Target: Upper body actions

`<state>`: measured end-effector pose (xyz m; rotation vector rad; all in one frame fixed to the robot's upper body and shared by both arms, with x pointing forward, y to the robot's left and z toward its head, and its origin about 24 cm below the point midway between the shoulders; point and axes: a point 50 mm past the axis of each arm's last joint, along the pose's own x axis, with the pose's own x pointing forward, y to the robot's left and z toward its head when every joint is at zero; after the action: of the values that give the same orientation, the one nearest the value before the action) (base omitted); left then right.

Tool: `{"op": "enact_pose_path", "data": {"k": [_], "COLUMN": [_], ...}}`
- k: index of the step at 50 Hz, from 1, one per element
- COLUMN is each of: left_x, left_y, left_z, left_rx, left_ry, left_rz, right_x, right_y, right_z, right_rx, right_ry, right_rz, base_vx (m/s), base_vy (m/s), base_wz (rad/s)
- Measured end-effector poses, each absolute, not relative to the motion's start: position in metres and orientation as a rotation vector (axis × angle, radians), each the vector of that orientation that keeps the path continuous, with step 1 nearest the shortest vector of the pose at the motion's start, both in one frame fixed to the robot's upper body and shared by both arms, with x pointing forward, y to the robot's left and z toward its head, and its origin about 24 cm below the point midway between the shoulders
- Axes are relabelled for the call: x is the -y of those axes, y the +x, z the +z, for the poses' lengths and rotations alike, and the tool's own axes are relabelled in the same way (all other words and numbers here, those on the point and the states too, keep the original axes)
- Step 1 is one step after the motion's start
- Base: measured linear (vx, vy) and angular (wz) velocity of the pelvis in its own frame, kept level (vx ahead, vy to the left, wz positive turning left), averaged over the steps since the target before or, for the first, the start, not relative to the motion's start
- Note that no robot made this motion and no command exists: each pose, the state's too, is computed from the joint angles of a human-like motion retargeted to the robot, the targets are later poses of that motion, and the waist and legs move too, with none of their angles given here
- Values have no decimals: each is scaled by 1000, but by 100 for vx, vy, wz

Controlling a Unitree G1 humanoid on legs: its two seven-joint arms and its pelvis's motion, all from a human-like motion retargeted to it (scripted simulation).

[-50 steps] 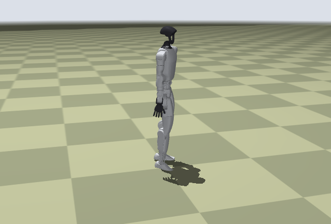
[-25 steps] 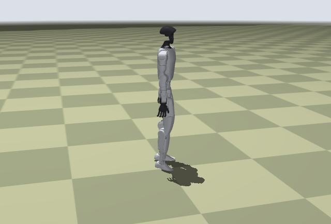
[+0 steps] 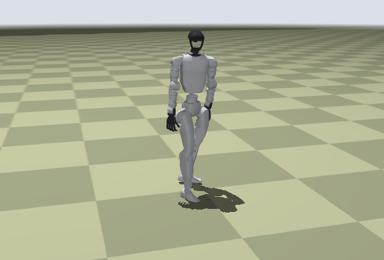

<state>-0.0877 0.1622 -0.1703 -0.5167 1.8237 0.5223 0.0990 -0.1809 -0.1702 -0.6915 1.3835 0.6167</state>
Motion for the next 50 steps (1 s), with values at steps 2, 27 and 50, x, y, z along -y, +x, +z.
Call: {"op": "enact_pose_path", "data": {"k": [2,27,50], "left_x": [-161,-135,-144], "left_y": [-88,-36,-16], "left_z": [-170,-180,-181], "left_rx": [-1822,-1721,-1690], "left_ry": [-521,-468,-423], "left_rz": [520,361,340], "right_x": [178,178,225], "right_y": [106,107,50], "right_z": [-169,-168,-171], "right_rx": [-1357,-1427,-1578], "right_ry": [-719,-607,-391], "right_rz": [642,539,214], "base_vx": [-22,-9,8], "base_vy": [-18,1,22], "base_wz": [-188,-76,137]}}
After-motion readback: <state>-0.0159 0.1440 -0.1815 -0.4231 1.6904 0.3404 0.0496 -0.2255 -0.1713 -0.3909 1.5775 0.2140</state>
